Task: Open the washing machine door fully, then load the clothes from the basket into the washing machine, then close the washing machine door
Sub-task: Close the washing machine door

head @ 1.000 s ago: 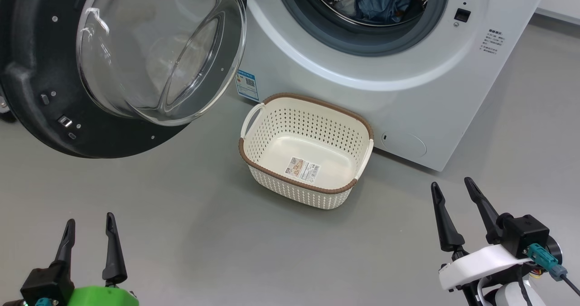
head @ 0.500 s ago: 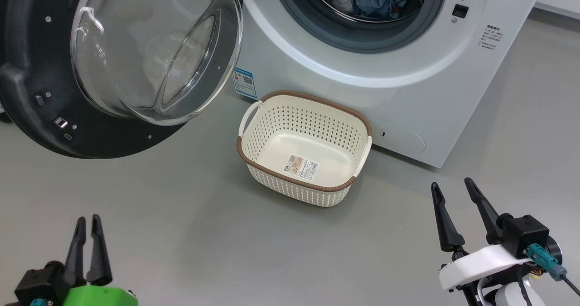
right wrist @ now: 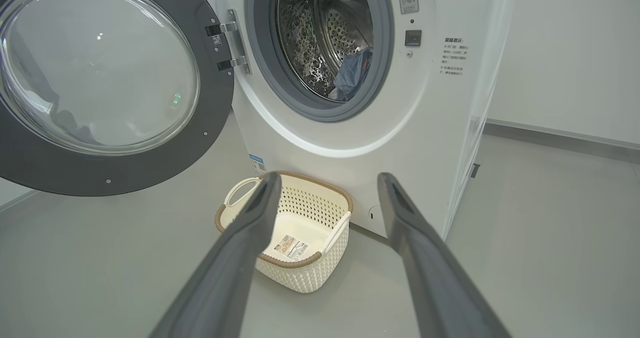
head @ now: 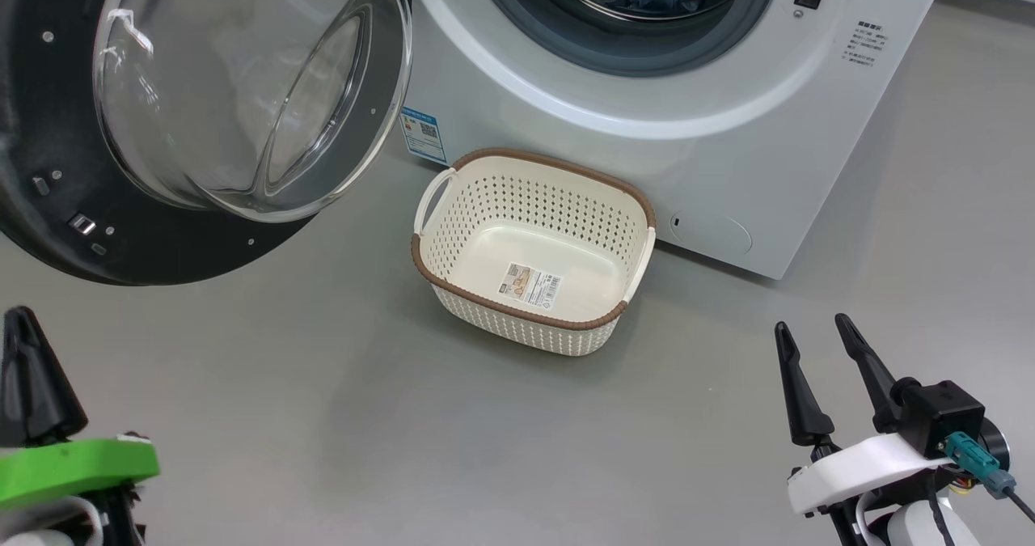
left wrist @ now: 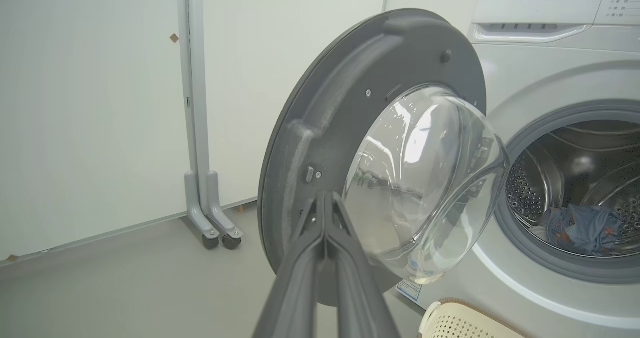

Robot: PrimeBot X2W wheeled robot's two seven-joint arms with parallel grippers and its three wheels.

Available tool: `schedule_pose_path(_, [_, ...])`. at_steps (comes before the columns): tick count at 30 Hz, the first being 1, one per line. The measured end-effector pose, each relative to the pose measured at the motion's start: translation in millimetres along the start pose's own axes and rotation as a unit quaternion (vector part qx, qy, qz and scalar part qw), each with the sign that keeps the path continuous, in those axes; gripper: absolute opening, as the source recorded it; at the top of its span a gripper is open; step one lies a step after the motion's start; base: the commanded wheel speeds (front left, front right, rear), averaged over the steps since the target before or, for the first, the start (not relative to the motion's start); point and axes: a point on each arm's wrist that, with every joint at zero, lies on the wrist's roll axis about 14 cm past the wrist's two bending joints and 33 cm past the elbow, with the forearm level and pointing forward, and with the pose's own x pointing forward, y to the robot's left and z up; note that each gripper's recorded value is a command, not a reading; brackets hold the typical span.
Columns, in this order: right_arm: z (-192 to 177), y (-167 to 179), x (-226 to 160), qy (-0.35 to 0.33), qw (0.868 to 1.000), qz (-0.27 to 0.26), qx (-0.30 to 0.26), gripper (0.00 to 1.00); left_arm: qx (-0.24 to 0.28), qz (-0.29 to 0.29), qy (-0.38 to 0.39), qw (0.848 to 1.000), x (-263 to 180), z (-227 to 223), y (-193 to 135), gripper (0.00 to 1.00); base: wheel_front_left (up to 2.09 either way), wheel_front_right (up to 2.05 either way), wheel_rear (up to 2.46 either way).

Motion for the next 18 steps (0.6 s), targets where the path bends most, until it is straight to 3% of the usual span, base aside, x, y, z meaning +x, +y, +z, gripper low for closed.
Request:
schedule_pose_path(8, [-4.0,-3.1,-0.9,0.004,1.0,-0.004,0.004,1.0,-0.039,0.018,-0.058,0.997,24.0,33.0,12.7,0.0,0.0,0.0,0.0])
schedule_pose_path(14, [-5.6,-8.8,0.6,0.005,1.0,-0.008,0.005,1.0,-0.129,0.049,-0.086,0.987,42.6,40.9,25.6,0.0,0.0,0.0,0.0])
schedule_pose_path(18, [-6.1,-10.9,2.9,0.004,1.0,-0.007,0.006,1.0,-0.237,0.086,-0.11,0.961,55.1,47.1,43.2,0.0,0.0,0.0,0.0])
